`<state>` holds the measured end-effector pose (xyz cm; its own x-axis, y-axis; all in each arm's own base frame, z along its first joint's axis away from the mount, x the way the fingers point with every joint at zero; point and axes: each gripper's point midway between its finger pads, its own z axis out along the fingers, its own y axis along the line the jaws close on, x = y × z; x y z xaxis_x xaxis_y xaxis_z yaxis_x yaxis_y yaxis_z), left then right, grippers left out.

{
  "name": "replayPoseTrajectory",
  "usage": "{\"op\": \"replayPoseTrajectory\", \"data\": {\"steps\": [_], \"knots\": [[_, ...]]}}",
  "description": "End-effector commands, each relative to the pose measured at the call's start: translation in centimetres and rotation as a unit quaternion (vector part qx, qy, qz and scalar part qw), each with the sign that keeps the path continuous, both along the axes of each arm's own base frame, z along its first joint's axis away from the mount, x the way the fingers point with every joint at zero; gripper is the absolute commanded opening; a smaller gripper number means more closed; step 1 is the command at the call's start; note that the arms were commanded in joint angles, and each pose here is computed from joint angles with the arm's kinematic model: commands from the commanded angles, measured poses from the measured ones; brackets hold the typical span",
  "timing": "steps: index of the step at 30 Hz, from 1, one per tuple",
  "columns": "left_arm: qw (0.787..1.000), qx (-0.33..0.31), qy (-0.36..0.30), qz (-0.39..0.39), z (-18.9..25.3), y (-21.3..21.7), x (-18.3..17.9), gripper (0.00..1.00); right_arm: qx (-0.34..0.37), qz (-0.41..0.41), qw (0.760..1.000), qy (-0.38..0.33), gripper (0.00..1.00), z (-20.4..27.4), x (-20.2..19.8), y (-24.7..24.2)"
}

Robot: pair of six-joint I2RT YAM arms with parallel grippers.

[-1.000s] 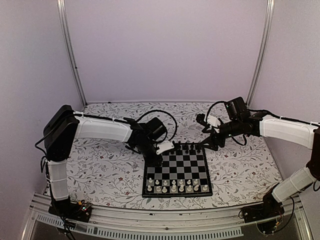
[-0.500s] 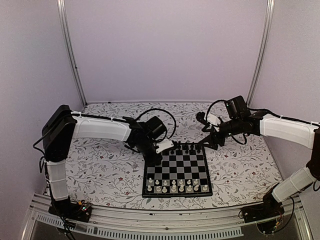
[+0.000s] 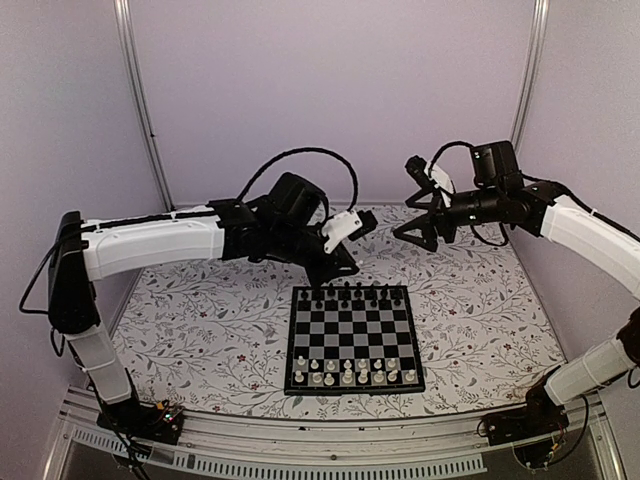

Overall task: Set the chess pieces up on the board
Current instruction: Place the chess piece on the chessboard.

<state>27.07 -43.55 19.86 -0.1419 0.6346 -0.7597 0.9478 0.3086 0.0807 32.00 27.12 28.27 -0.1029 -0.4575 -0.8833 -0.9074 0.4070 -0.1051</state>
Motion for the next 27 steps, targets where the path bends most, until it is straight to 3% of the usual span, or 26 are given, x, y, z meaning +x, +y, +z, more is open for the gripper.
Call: {"op": "replayPoseTrajectory", "data": {"steps": [1,7,12,17,27], "knots": [[0.996,-0.082,-0.032,-0.009,3.6,-1.5,-0.3,0.12,0.051,0.068,0.988,0.126,0.85,0.0,-3.1,1.8],[0.993,-0.114,-0.039,-0.008,4.5,-1.4,-0.6,0.14,0.084,0.124,0.946,0.288,0.59,-2.4,-4.0,4.3],[0.994,-0.104,-0.035,-0.011,3.9,-1.4,-0.7,0.14,0.107,0.16,0.92,0.343,0.45,-3.2,-4.2,5.3],[0.995,-0.096,-0.035,-0.01,3.6,-1.5,-0.6,0.15,0.118,0.179,0.906,0.366,0.43,-3.4,-4.6,5.8],[0.996,-0.088,-0.023,-0.021,2.9,-1.9,-0.9,0.15,0.118,0.186,0.901,0.373,0.39,-3.9,-4.9,6.4]]}}
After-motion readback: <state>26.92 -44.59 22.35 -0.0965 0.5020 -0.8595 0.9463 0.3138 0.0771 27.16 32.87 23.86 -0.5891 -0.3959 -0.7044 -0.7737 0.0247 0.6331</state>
